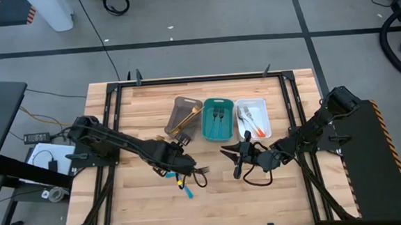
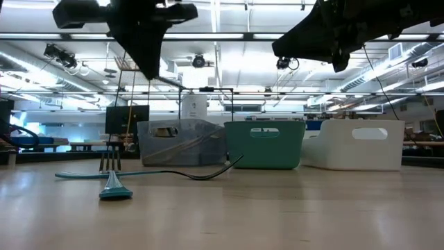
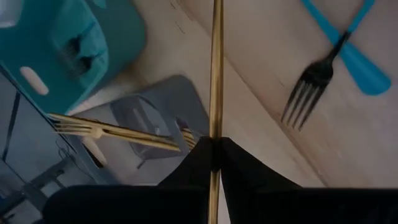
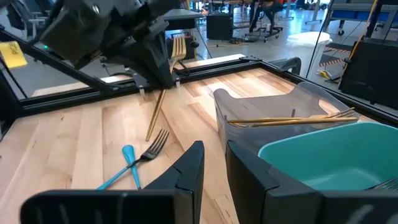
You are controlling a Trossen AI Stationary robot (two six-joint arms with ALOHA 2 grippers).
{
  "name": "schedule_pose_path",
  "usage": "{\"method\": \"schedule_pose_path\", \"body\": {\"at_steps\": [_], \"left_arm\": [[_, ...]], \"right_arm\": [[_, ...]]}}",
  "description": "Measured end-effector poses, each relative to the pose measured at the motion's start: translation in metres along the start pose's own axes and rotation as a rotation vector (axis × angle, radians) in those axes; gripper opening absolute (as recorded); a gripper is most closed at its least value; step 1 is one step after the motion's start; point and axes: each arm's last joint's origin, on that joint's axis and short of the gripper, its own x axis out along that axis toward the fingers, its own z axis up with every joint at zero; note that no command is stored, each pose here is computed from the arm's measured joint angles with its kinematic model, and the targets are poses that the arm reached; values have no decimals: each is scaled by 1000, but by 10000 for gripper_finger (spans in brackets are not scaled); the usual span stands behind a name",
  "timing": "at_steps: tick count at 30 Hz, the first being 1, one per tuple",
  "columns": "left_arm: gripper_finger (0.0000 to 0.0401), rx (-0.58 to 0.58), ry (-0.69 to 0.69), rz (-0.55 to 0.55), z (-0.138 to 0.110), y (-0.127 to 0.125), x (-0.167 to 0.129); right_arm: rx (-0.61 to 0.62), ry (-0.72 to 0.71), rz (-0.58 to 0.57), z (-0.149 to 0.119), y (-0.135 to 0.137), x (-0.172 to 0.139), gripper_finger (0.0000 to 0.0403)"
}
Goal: Sort silverware by color (type)
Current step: Put the gold fork into the black bin
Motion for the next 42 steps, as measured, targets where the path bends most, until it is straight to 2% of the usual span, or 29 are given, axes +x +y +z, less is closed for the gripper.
{"method": "schedule_pose_path", "body": {"at_steps": [17, 28, 42], "left_arm": [[27, -211, -73, 25, -10, 21, -5], [27, -462, -66, 13, -27, 53, 11], [27, -634, -210, 24, -37, 84, 34]], "right_arm": [[2, 1, 2, 0, 0, 0, 75], [-1, 0, 0, 0, 0, 0, 75], [-13, 6, 18, -1, 1, 0, 75]]}}
